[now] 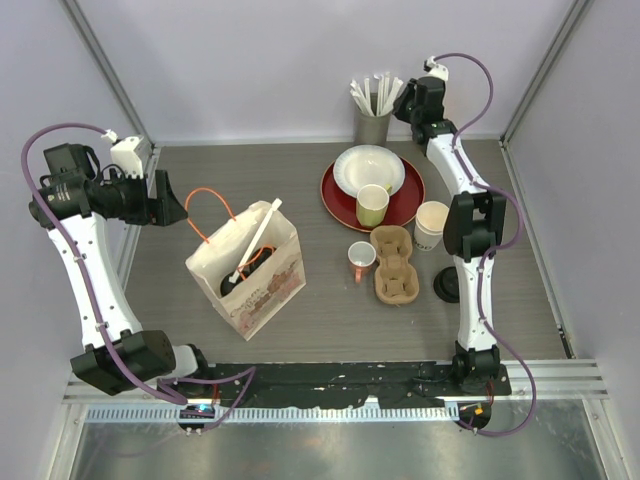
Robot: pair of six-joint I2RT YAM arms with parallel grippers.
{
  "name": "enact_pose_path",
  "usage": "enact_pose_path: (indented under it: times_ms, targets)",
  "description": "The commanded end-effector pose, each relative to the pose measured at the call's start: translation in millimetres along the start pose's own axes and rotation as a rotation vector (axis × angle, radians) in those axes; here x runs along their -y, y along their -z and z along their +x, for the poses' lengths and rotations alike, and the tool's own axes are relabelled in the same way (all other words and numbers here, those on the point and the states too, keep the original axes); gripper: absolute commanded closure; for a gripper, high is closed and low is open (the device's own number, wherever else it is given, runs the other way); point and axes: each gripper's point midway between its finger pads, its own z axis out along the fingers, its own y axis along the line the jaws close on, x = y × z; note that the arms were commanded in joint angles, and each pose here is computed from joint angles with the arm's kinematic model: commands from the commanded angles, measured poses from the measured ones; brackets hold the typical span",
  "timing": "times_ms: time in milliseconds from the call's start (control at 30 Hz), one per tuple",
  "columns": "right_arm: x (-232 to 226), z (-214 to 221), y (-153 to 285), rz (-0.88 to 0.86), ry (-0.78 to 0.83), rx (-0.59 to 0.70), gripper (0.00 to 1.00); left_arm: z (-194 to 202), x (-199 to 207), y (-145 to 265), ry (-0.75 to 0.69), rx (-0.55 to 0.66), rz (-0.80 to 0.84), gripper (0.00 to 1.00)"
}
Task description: Pack the takeout coffee
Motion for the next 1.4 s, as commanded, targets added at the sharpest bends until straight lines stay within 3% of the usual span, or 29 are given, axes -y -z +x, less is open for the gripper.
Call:
enact_pose_path:
  times_ms: [0,967,1300,1367]
  targets:
    - [-22.1,-30.5,6.8,-0.044,-0.009,0.06,0.76,-9.8,9.6,11.9,-0.042,0.047,0.005,0.18]
    - [-14.1,-5.5,-9.7,0.013,0.01,0.029,0.71,-9.4,12.5,13.1,-0.053,0.046,0.019,0.18]
    - [-9.4,-6.8,-18.8,0.023,0.033,0.048,0.82,-10.3,17.0,16.5,-0.066,0.049,0.033,0.18]
    - [-9.9,-7.6,-18.4,0.021,0.035,0.048,0.94,-10.2,18.0,17.0,-0.071,0.048,0.036,0.18]
